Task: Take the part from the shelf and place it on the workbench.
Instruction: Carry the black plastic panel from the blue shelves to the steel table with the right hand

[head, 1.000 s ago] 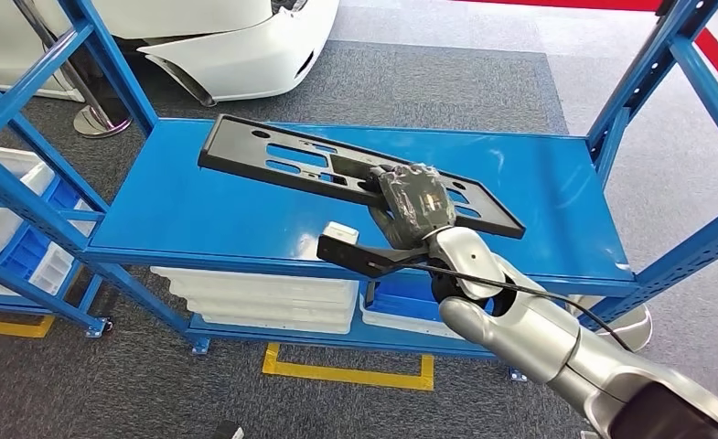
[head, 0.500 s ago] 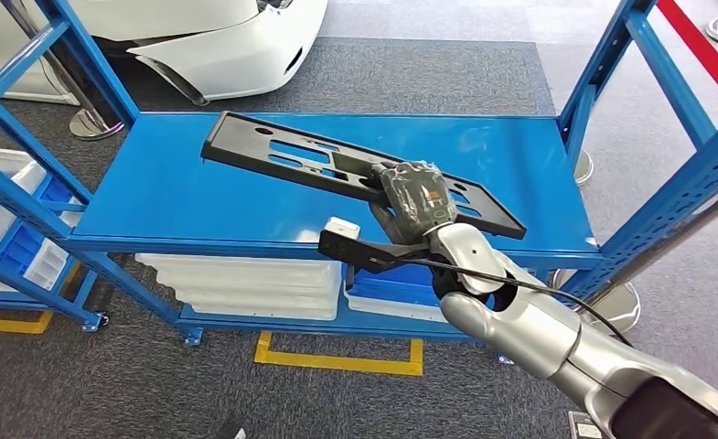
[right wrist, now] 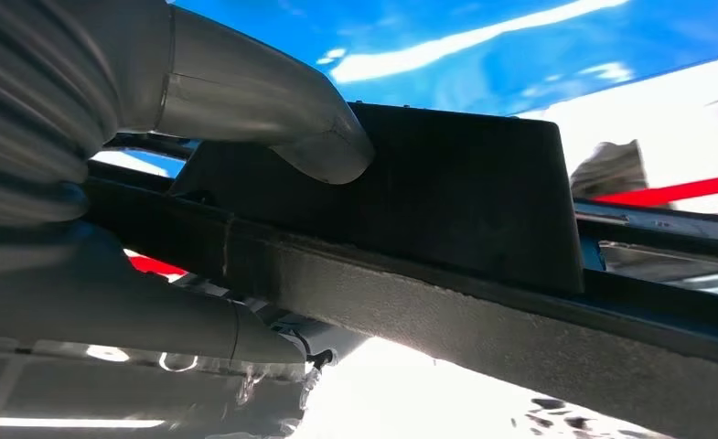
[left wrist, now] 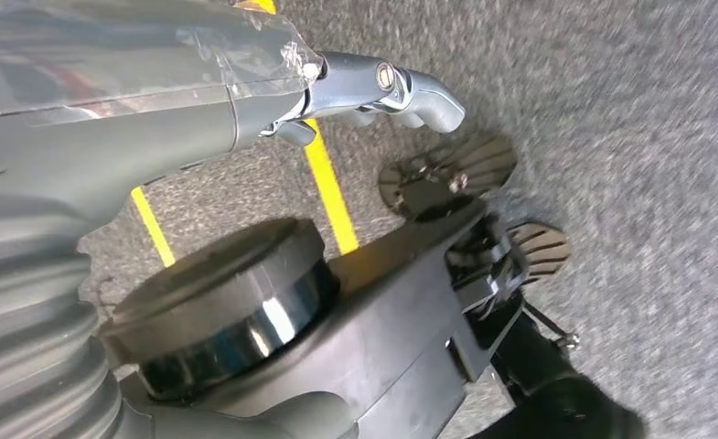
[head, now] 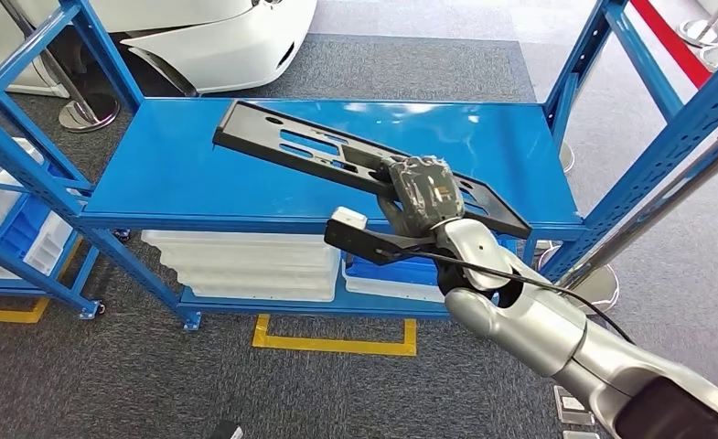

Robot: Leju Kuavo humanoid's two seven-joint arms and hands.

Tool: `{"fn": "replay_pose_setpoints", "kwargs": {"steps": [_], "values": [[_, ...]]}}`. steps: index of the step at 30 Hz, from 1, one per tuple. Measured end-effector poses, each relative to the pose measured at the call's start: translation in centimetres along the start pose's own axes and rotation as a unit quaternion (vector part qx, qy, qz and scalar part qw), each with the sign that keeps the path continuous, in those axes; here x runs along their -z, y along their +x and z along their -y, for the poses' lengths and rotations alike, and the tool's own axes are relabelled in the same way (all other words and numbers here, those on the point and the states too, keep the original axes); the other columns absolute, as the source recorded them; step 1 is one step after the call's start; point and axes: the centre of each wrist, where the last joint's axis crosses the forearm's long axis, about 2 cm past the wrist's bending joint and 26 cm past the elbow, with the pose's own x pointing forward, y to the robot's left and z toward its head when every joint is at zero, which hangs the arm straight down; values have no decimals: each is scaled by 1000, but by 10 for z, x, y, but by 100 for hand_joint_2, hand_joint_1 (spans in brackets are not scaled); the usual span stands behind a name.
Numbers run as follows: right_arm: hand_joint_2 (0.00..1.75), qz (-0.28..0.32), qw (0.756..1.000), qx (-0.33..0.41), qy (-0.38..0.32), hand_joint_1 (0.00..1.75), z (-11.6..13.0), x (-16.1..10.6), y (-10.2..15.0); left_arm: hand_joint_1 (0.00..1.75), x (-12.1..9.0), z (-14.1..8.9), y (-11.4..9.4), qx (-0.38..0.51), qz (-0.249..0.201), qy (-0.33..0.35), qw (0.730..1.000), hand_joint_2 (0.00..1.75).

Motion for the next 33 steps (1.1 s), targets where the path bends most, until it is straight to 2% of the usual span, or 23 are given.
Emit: {"fn": "replay_pose_setpoints", "kwargs": {"steps": [7, 33], "values": [[175, -20, 1000, -10, 5, 175, 3, 1, -11, 0, 0, 0, -1, 0, 0, -6, 1000, 175], [175, -10, 1000, -4, 1, 175, 6, 6, -6, 0, -2, -15, -7, -16, 3, -2, 1000, 175]]}}
